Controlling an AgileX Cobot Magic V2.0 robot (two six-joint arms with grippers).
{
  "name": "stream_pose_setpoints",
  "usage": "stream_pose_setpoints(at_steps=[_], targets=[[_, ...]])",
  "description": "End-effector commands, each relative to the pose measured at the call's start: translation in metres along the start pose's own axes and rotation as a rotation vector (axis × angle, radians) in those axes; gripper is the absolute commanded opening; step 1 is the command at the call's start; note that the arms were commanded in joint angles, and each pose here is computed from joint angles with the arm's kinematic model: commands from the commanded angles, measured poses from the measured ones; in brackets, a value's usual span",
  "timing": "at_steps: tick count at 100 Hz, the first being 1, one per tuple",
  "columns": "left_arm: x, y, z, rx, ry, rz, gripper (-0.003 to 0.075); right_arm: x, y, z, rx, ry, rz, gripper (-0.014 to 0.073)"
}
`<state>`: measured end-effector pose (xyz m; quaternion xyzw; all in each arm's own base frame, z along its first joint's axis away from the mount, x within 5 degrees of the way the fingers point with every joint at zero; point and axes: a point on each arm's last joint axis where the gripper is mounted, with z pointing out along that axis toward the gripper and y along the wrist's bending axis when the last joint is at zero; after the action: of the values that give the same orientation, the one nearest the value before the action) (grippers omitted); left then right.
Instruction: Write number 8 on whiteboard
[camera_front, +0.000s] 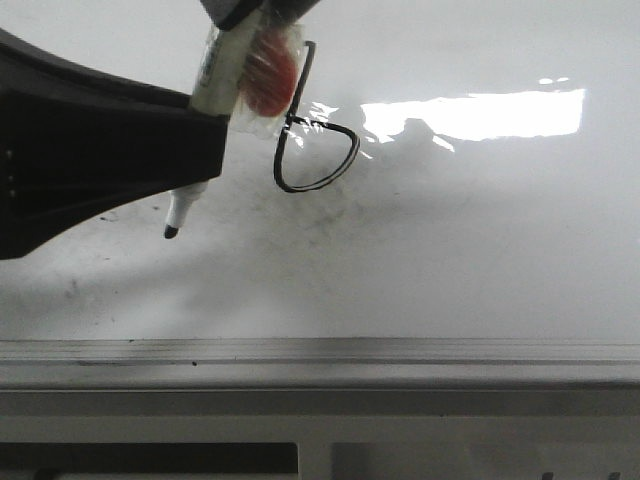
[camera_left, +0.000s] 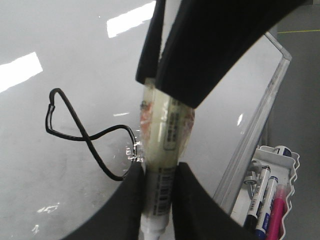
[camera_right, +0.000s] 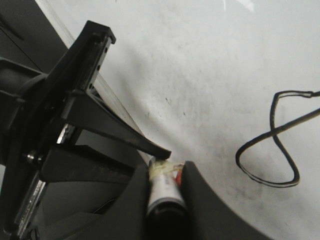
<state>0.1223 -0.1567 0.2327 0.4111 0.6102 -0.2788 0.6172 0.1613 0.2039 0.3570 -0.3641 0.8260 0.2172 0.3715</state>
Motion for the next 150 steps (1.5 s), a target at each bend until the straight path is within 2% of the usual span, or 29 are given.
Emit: stream_pose_setpoints(at_steps=[1,16,23,34,53,65,78,114,122,132,137,142,150], targets=[[-0.019,0.003,0.001,-0.013,-0.134,-0.052,-0.002,-0.012,0.002,-0.012,-0.006,-0.098,-0.001,0.0029],[-0.018,0.003,0.001,-0.01,-0.128,-0.1,-0.002,-0.013,0.002,-0.012,-0.007,-0.107,-0.001,0.0296],[-0.017,0.003,0.001,-0.008,-0.126,-0.138,-0.002,-0.013,0.001,-0.012,-0.005,-0.11,0.0,0.0356],[-0.016,0.004,0.001,-0.023,-0.105,-0.255,-0.002,-0.014,0.0,-0.014,-0.002,-0.115,0.002,0.0353],[-0.007,0.022,-0.004,-0.238,-0.05,-0.575,-0.0021,-0.013,0.001,-0.02,-0.003,-0.116,0.001,0.0353],[0.001,0.025,-0.006,-0.296,0.035,-0.69,-0.0021,-0.013,0.001,-0.023,-0.004,-0.119,0.001,0.0353],[0.007,0.023,-0.007,-0.309,0.106,-0.724,-0.0021,-0.013,0.001,-0.023,-0.004,-0.121,0.001,0.0353],[0.004,0.024,-0.007,-0.308,0.075,-0.717,-0.0012,-0.012,0.001,-0.023,-0.004,-0.114,0.009,0.0353],[0.004,0.024,-0.007,-0.308,0.071,-0.717,0.0068,-0.012,0.001,-0.023,-0.004,-0.114,0.009,0.0353],[0.002,0.025,-0.007,-0.308,0.048,-0.718,0.0284,-0.012,0.001,-0.023,-0.005,-0.114,0.01,0.0353],[0.0,0.026,-0.007,-0.308,0.027,-0.716,0.0365,-0.012,0.001,-0.023,-0.005,-0.114,0.01,0.0353],[-0.001,0.026,-0.007,-0.308,0.005,-0.713,0.0405,-0.012,0.001,-0.023,-0.005,-0.114,0.01,0.0353],[-0.004,0.027,-0.007,-0.308,-0.025,-0.709,0.0407,-0.012,0.001,-0.023,-0.005,-0.114,0.01,0.0353]])
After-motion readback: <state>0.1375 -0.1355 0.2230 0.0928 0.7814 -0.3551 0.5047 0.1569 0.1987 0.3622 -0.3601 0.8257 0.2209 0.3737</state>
